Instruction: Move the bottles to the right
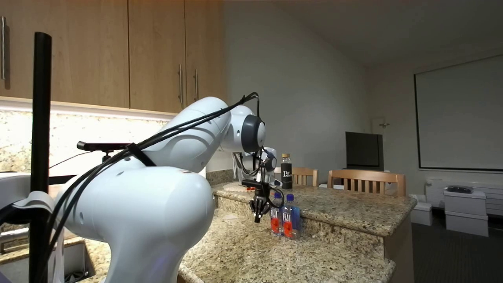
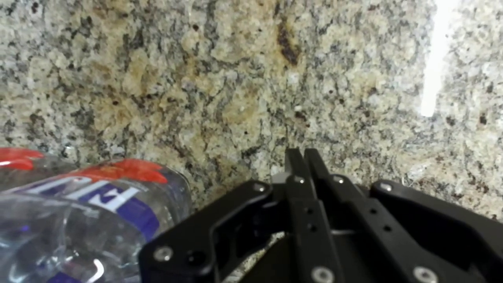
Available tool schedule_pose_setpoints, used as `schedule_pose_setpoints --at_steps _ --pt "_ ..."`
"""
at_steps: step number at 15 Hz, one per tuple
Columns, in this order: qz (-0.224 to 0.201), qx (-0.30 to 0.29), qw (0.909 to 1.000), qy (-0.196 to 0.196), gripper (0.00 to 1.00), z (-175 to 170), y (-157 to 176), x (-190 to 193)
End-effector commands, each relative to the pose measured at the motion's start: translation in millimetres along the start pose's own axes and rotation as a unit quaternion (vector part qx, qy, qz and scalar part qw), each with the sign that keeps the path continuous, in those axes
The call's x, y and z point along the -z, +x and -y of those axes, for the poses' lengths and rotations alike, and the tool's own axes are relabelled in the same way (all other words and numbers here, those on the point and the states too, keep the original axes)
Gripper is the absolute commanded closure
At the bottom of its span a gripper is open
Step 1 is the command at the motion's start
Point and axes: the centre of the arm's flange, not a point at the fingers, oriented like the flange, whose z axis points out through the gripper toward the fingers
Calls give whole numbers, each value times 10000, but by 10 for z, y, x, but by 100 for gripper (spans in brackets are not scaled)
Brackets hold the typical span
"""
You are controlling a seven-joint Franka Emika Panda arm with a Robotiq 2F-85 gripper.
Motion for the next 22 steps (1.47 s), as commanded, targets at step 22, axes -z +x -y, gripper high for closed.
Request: schedule_pose_setpoints --at_steps 22 --pt "345 -34 9985 418 92 -20 -74 -119"
